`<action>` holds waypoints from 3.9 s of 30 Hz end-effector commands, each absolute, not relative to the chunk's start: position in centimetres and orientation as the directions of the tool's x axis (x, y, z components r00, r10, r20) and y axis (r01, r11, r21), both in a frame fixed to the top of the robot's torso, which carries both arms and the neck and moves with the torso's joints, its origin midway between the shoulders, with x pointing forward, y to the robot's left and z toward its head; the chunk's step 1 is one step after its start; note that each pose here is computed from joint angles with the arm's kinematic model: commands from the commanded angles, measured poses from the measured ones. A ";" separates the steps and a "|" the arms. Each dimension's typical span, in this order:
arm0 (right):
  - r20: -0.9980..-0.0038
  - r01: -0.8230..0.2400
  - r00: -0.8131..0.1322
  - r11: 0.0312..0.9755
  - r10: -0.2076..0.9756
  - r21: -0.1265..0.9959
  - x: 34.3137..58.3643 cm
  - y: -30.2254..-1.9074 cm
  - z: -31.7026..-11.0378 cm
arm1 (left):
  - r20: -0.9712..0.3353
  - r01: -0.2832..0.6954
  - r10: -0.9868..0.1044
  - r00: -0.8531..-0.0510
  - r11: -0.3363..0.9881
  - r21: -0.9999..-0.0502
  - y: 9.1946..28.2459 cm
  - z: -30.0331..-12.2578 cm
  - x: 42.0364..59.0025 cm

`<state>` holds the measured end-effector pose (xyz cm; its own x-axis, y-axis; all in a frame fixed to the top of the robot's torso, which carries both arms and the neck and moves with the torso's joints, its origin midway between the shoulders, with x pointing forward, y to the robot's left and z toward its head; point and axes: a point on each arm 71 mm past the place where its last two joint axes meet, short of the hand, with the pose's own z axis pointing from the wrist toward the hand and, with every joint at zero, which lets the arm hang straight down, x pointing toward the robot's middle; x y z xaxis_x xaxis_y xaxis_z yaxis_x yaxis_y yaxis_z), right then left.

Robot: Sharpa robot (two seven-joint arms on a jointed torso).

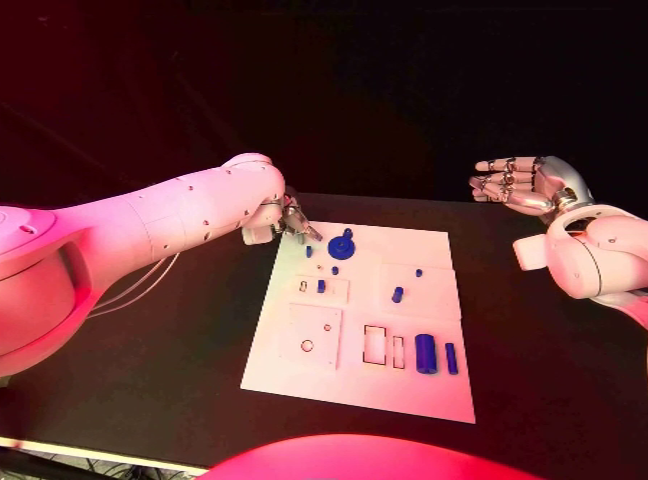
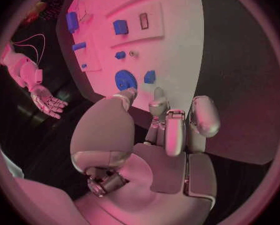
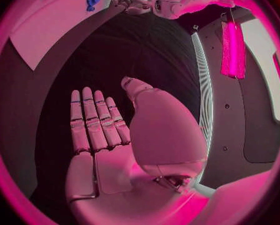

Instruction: Assemble the parts on the task board

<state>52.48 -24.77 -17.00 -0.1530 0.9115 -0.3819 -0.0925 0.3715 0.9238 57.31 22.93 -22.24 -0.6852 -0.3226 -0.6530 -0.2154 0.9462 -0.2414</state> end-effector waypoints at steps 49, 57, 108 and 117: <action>-0.382 -0.114 -0.175 0.367 0.907 0.923 52.5 -24.5 -16.9 | -0.572 -0.221 -0.350 -0.742 0.933 -0.285 22.5 -23.3 56.8; -0.382 -0.113 -0.173 0.367 0.908 0.923 52.5 -24.7 -17.0 | -0.571 -0.239 -0.391 -0.722 0.915 -0.326 23.1 -23.0 56.3; -0.383 -0.111 -0.159 0.369 0.910 0.923 52.3 -25.3 -17.0 | -0.642 -0.119 -0.278 -0.715 0.953 -0.279 23.0 -23.5 48.9; -0.387 -0.115 -0.160 0.372 0.908 0.921 52.3 -25.2 -17.0 | -0.640 -0.117 -0.273 -0.718 0.954 -0.276 22.9 -23.6 48.7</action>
